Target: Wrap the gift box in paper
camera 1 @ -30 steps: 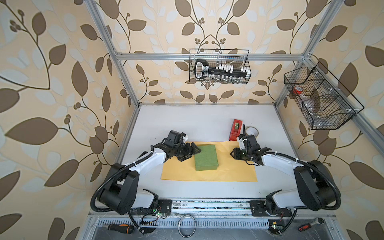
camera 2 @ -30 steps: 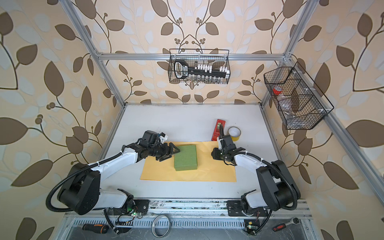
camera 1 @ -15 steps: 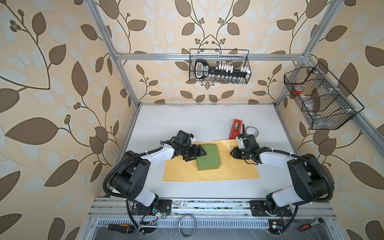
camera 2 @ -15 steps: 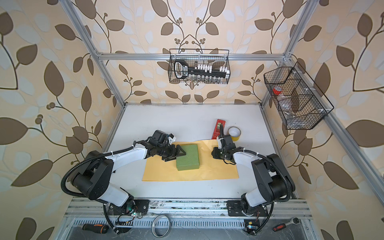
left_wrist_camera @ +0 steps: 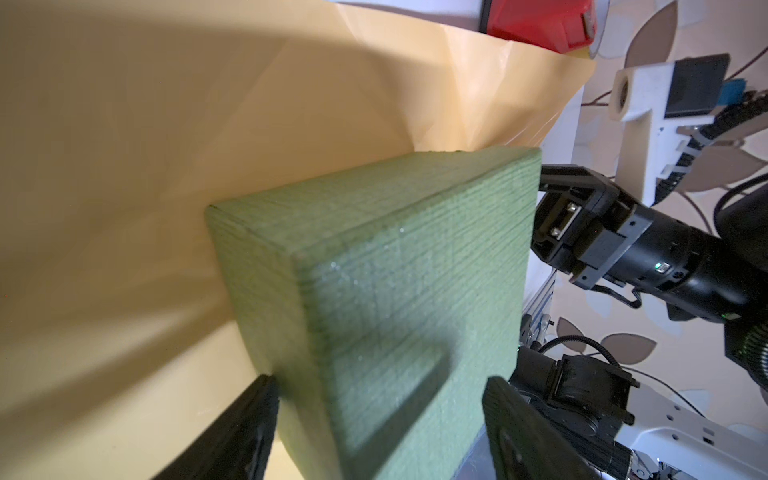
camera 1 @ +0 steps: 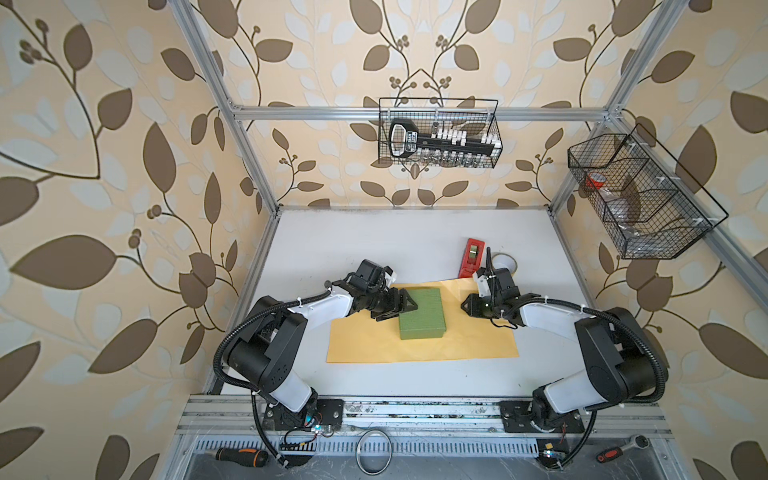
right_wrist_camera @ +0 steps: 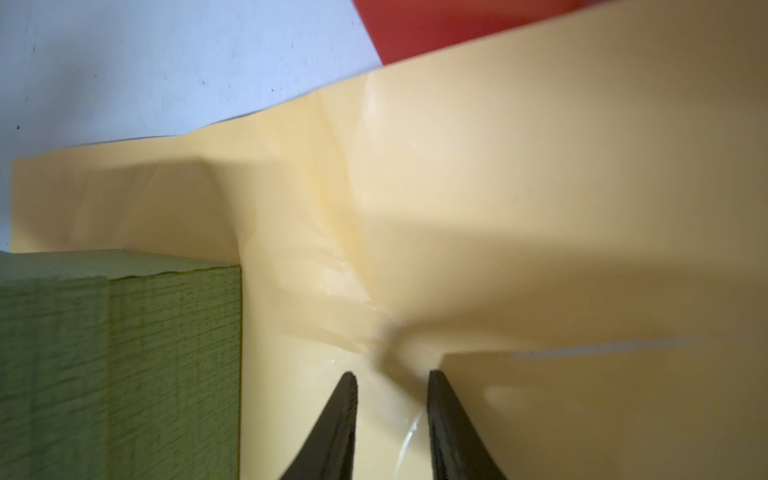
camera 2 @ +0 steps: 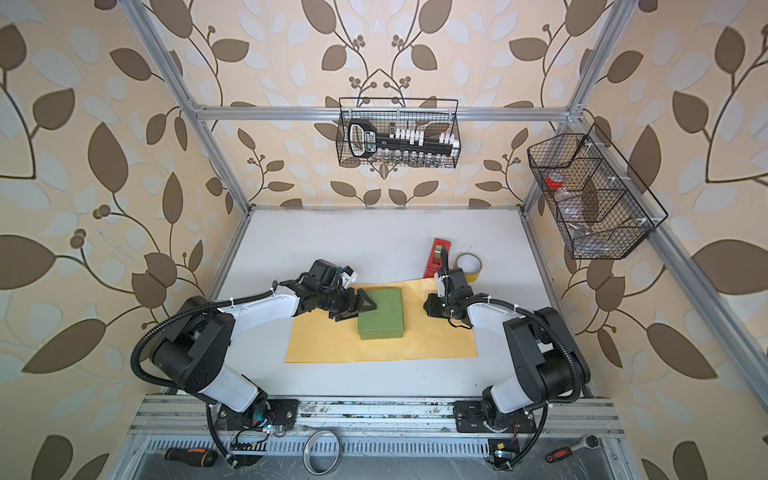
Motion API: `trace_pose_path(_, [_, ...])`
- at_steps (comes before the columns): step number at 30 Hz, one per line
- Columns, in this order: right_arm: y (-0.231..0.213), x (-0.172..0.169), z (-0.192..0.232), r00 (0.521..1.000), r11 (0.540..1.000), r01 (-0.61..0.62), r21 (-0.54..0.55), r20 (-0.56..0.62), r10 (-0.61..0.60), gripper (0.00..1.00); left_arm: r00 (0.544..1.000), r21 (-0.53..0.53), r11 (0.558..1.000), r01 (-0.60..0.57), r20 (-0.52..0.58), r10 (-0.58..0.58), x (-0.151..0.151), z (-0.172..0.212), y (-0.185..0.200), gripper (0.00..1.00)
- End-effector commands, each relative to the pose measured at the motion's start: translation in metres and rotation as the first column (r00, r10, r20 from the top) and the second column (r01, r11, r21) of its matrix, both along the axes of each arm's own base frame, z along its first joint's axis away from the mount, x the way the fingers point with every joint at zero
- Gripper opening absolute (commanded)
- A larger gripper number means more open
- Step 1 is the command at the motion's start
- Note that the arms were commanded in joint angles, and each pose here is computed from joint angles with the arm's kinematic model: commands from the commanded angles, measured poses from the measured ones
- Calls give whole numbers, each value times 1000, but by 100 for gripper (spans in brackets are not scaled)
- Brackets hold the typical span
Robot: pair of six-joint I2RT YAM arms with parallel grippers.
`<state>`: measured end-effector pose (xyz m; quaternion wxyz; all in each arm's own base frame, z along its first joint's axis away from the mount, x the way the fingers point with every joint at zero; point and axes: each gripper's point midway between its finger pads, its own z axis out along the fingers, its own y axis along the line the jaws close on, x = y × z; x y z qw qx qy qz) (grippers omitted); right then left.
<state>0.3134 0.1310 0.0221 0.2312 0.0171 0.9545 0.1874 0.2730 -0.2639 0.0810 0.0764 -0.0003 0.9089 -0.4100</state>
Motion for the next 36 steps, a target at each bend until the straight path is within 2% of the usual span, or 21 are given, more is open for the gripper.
trace_pose_path(1, [-3, -3, 9, 1000, 1000, -8, -11, -7, 8, 34, 999, -27, 1000, 1, 50, 0, 4, 20, -6, 80])
trace_pose_path(7, [-17, -3, 36, 999, 1000, 26, -16, 45, -25, 41, 990, 76, 992, -97, 107, 89, 11, 25, 20, 83])
trace_pose_path(14, [-21, -9, 53, 995, 999, 43, -10, 86, -42, 50, 978, 103, 978, -183, 122, 170, 11, 29, 47, 84])
trace_pose_path(16, [-20, -12, 52, 996, 999, 42, -16, 82, -41, 50, 967, 118, 964, -240, 111, 227, 10, 22, 64, 83])
trace_pose_path(17, [-23, -16, 43, 997, 999, 45, -31, 62, -43, 50, 949, 116, 943, -312, 78, 304, 13, 12, 87, 82])
trace_pose_path(20, [-24, -20, 30, 999, 998, 43, -37, 27, -42, 47, 932, 82, 928, -363, 15, 363, 18, -1, 102, 77])
trace_pose_path(27, [-16, -26, 11, 999, 999, 33, -33, -6, -34, 43, 920, 112, 914, -390, 2, 392, 25, -21, 106, 68])
trace_pose_path(35, [3, -28, -8, 999, 1000, 7, -13, -36, -8, 40, 887, 172, 873, -457, 11, 462, 25, -45, 133, 64])
trace_pose_path(36, [8, -27, -9, 999, 1000, 2, -8, -38, -2, 40, 883, 196, 867, -459, -11, 470, 22, -57, 137, 63])
